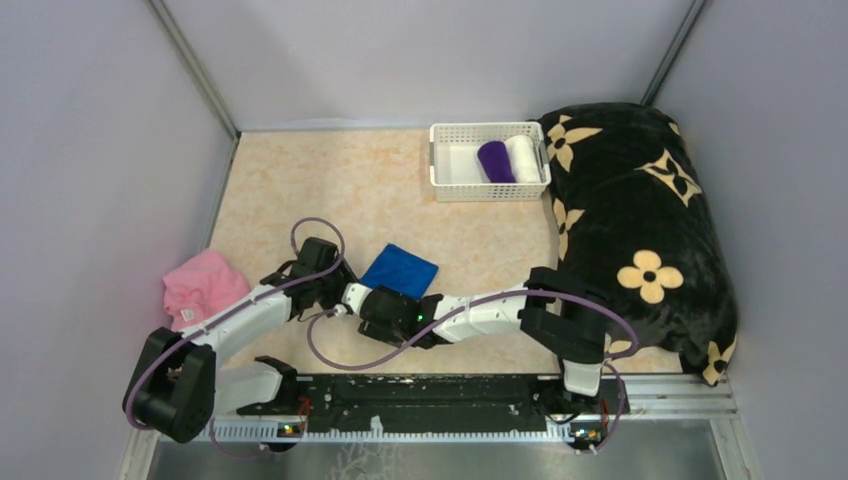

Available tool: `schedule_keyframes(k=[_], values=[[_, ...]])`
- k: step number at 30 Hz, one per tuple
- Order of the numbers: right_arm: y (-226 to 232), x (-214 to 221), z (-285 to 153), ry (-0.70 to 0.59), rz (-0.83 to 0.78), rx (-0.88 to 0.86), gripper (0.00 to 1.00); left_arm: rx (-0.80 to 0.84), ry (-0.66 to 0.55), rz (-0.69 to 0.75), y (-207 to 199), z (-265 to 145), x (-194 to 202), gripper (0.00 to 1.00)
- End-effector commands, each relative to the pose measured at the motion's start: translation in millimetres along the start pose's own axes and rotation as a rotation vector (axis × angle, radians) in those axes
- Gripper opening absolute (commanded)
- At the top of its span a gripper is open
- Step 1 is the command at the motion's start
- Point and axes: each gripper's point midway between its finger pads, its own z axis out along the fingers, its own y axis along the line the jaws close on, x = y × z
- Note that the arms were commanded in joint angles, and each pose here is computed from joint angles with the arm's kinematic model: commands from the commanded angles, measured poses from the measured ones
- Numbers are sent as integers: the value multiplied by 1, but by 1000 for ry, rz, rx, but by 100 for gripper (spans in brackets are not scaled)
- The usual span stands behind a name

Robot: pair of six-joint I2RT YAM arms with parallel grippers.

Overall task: Roll the towels
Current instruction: Roll the towel at the center of the board.

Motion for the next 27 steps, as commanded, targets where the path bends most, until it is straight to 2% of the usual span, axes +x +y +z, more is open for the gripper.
schedule_keyframes(k=[1, 3, 6, 10, 14, 21, 27], values=[[7, 16, 19, 57, -45, 9, 58, -107, 54, 17, 29, 5, 17, 65], [7, 26, 25, 90, -63, 11, 52, -94, 51, 19, 26, 4, 16, 66], [13, 36, 27, 137, -38, -66, 34, -86, 21, 23, 22, -4, 9, 69], [20, 35, 11, 157, 118, -254, 20, -90, -62, 13, 19, -21, -9, 77], [31, 16, -15, 129, 302, -495, 18, -41, -105, 13, 10, -40, -17, 82], [27, -4, -30, 98, 645, -832, 11, 85, -71, -15, -7, -59, -6, 84], [16, -2, -23, 98, 836, -986, 12, 157, -32, -33, -14, -49, 5, 84]])
